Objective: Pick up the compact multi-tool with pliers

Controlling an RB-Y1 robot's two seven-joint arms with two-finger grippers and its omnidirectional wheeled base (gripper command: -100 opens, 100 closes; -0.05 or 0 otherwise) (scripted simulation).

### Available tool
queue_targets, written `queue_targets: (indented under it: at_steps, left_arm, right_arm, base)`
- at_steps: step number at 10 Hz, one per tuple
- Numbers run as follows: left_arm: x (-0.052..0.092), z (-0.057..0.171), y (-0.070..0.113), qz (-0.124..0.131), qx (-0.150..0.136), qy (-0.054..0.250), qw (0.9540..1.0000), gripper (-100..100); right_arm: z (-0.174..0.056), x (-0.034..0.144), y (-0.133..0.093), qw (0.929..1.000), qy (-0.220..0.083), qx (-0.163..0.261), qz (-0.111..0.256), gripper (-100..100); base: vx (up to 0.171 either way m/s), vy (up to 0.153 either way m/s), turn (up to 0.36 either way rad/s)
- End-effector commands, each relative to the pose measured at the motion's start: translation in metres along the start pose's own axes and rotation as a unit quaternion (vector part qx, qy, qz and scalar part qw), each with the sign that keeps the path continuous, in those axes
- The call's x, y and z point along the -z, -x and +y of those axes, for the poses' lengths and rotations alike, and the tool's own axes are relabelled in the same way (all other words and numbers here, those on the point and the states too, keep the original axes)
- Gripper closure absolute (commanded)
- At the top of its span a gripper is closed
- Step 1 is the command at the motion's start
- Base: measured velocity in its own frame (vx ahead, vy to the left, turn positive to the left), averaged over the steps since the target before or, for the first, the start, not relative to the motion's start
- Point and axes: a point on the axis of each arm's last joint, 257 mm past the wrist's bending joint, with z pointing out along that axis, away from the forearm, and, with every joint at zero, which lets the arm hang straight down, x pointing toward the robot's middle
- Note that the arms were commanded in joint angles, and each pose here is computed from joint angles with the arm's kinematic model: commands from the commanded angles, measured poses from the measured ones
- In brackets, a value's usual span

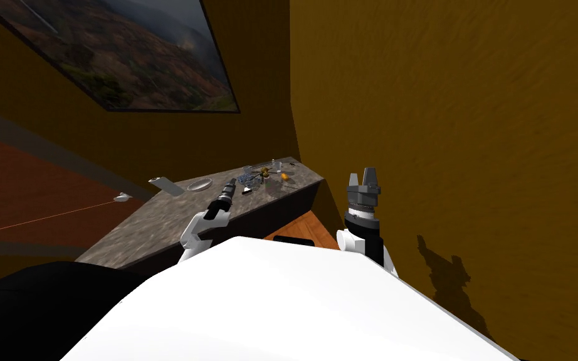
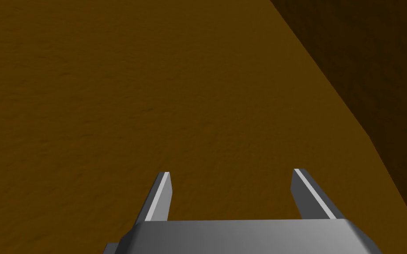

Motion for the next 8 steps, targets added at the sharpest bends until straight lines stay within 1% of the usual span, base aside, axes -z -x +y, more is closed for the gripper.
queue_targets:
  at_steps: [1, 2, 3, 4, 5, 6, 7, 8]
  left_arm:
    - [0.000, 0.014, 0.000, 0.000, -0.001, 0.022, 0.9998, -100]
    - [-0.005, 0.029, 0.016, -0.011, -0.004, 0.046, 0.9989, -100]
    - [-0.004, 0.035, 0.015, -0.010, -0.004, 0.059, 0.9982, -100]
    - [-0.004, 0.038, 0.015, -0.010, -0.004, 0.063, 0.9980, -100]
    - [-0.008, 0.052, 0.032, -0.021, -0.005, 0.086, 0.9961, -100]
    - [-0.007, 0.059, 0.032, -0.021, -0.005, 0.100, 0.9948, -100]
    - [-0.007, 0.060, 0.032, -0.020, -0.005, 0.103, 0.9944, -100]
    - [-0.009, 0.074, 0.048, -0.032, -0.003, 0.127, 0.9914, -100]
  right_arm:
    - [0.000, 0.000, 0.000, 1.0000, 0.000, 0.000, 0.000, 0]
    - [0.000, 0.000, 0.000, 1.0000, 0.000, 0.000, 0.000, 0]
    - [0.000, 0.000, 0.000, 1.0000, 0.000, 0.000, 0.000, 0]
    - [0.000, 0.000, 0.000, 1.0000, 0.000, 0.000, 0.000, 0]
    - [0.000, 0.000, 0.000, 1.0000, 0.000, 0.000, -0.001, 0]
    - [0.000, 0.000, 0.000, 1.0000, 0.000, 0.000, -0.001, 0]
    - [0.000, 0.000, 0.000, 1.0000, 0.000, 0.000, -0.001, 0]
    - [0.000, 0.000, 0.000, 1.0000, 0.000, 0.000, -0.001, 0]
  base:
    - [-0.001, -0.004, 0.027]
    - [0.001, -0.023, -0.282]
    - [0.001, -0.016, -0.146]
    - [0.000, -0.007, 0.035]
    - [0.004, -0.021, -0.290]
    - [0.003, -0.014, -0.139]
    - [0.000, -0.007, 0.050]
    - [0.003, -0.020, -0.209]
